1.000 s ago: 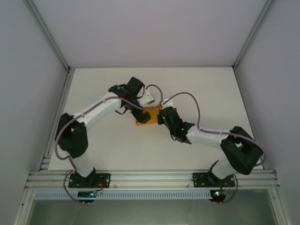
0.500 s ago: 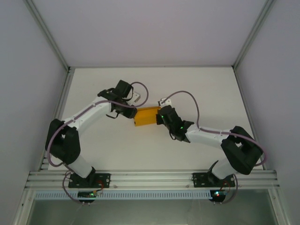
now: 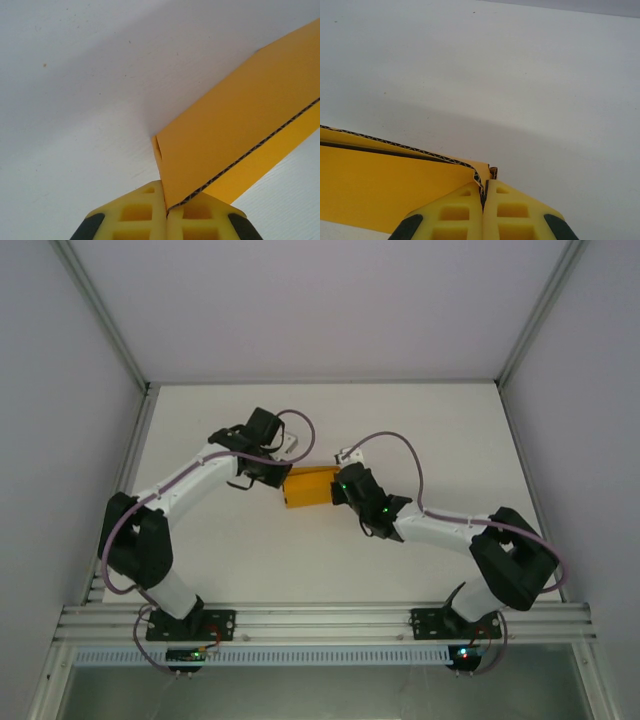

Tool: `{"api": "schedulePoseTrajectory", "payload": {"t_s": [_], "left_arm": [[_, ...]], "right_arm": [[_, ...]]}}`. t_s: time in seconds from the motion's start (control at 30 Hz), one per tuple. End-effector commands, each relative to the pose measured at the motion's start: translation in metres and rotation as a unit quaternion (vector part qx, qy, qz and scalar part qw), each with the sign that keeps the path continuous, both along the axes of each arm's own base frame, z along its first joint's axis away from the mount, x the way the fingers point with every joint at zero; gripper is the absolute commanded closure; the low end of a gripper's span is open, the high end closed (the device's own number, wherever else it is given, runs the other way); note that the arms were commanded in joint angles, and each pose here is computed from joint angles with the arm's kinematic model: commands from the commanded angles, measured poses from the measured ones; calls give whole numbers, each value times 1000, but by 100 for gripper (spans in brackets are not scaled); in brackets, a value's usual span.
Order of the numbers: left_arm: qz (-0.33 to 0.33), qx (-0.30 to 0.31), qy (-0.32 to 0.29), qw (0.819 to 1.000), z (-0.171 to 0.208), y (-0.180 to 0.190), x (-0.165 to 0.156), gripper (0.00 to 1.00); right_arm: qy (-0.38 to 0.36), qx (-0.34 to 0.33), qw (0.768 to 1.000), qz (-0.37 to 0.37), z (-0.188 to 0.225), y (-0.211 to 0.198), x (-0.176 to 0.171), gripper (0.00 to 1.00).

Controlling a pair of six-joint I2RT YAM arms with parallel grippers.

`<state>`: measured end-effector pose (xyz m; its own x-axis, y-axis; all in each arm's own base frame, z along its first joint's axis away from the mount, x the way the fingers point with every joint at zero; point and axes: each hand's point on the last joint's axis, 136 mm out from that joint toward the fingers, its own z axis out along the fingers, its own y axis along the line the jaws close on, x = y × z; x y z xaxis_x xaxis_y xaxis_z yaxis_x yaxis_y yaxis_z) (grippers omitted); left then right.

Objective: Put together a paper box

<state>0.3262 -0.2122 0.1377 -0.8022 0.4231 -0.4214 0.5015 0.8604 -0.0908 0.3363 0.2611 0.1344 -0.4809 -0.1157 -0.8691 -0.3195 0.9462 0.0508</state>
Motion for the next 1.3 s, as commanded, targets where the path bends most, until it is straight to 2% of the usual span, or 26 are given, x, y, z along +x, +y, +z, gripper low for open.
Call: {"api": "schedulePoseTrajectory", "payload": {"t_s": [0.0, 0.17, 0.33, 0.47, 0.57, 0.73, 0.87, 1.0, 1.27], "left_arm": [[48, -5, 22, 999, 3, 2, -1, 100], [154, -49, 55, 985, -8, -3, -11, 100], [221, -64, 21, 973, -24, 7, -23, 100], [216, -94, -6, 972, -34, 3, -24, 100], [236, -96, 9, 967, -39, 6, -26, 100], [261, -107, 75, 957, -48, 5, -33, 100], [256, -71, 66, 962, -65, 9, -34, 100], [280, -70, 116, 950, -80, 12, -41, 100], [240, 0, 95, 966, -103, 32, -63, 100]], "right_arm": [[106, -81, 991, 21, -66, -15, -33, 100], [105, -80, 991, -13, -63, -22, -33, 100], [102, -83, 991, -19, -65, -24, -37, 100], [94, -86, 992, -16, -63, -23, -39, 100], [93, -91, 991, -19, -62, -24, -39, 100], [97, -90, 991, -15, -61, -22, -41, 100], [96, -92, 991, -16, -62, -23, -42, 100], [101, -102, 990, -13, -63, -24, -43, 100], [85, -114, 990, -5, -66, -25, -40, 100]]}}
